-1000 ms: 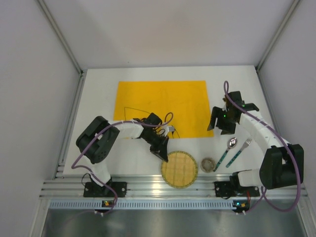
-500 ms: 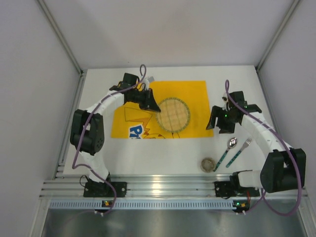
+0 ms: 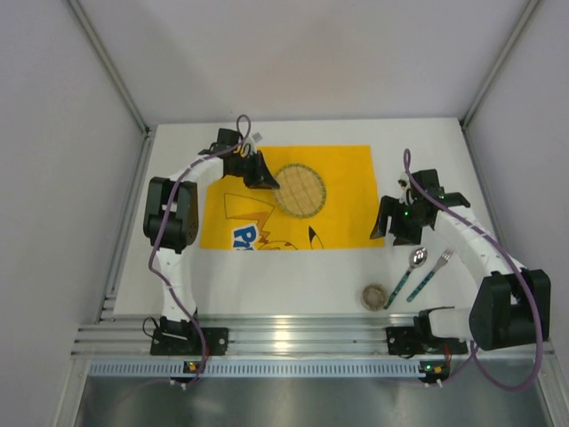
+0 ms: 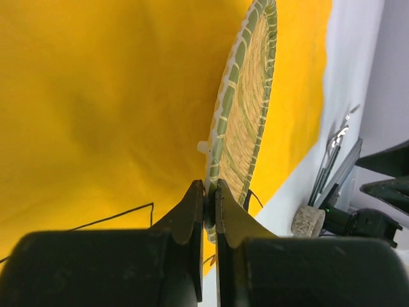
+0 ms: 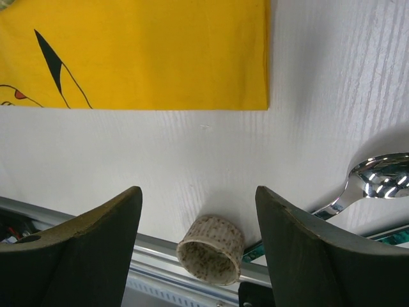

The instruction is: Set the dinner table for one person

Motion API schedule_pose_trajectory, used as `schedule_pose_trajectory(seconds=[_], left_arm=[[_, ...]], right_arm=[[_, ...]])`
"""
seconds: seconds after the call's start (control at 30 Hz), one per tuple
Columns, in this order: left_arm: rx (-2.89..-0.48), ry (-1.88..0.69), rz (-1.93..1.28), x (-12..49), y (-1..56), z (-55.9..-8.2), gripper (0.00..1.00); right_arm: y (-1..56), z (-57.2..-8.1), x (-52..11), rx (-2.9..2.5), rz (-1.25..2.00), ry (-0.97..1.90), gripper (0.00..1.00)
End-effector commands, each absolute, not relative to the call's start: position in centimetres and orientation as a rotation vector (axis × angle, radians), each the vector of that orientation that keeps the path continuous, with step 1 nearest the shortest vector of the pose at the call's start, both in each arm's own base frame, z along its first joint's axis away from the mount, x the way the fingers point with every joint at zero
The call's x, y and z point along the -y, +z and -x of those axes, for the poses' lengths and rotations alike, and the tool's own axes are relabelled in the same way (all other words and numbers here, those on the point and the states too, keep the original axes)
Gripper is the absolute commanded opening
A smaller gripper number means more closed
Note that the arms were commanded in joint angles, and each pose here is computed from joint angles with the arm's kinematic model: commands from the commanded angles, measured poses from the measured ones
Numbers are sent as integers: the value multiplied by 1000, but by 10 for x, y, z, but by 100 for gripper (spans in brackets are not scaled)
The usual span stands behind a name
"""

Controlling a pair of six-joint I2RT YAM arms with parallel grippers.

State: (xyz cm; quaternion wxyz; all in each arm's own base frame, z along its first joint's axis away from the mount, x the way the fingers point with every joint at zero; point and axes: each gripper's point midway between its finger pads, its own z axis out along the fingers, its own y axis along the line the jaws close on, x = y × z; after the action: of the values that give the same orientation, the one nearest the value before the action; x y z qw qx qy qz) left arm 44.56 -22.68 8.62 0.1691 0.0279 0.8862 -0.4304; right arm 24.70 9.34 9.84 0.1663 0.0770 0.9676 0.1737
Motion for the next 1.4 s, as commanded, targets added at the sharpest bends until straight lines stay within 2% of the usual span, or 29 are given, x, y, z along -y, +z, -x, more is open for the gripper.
schedule_pose_trajectory(seconds=[0.0,0.23,0.33,0.37,0.53,0.57,0.6,0.73,0.8,1.07,1.37], left_arm=[[-2398,-1160,-99,224,119,-476,0],[-2510,-943,-93,199,93,-473,0],[-2569,-871,-85,190,80,-467,15],[-2578,-851,-84,187,77,-466,25],[-2632,-790,-76,179,64,-457,46],[-2635,-783,-71,178,63,-457,57],[-2633,-775,-68,177,63,-457,72],[-2610,-769,-53,176,73,-457,83],[-2587,-768,-50,176,80,-460,84],[-2512,-790,-39,179,112,-462,85],[-2505,-775,-54,173,121,-440,83]], right_arm=[[120,-260,-95,-2660,-169,518,72],[118,-243,-89,-2687,-161,489,73],[121,-233,-89,-2696,-189,498,73],[125,-230,-89,-2687,-193,502,73],[128,-202,-91,-2747,-218,516,73],[129,-195,-94,-2757,-209,522,73],[127,-189,-95,-2770,-200,521,73],[110,-155,-98,-2892,-181,442,73],[103,-146,-91,-2935,-209,312,74],[60,-102,-87,-3070,-266,206,73],[45,-115,-93,-3066,-220,137,67]])
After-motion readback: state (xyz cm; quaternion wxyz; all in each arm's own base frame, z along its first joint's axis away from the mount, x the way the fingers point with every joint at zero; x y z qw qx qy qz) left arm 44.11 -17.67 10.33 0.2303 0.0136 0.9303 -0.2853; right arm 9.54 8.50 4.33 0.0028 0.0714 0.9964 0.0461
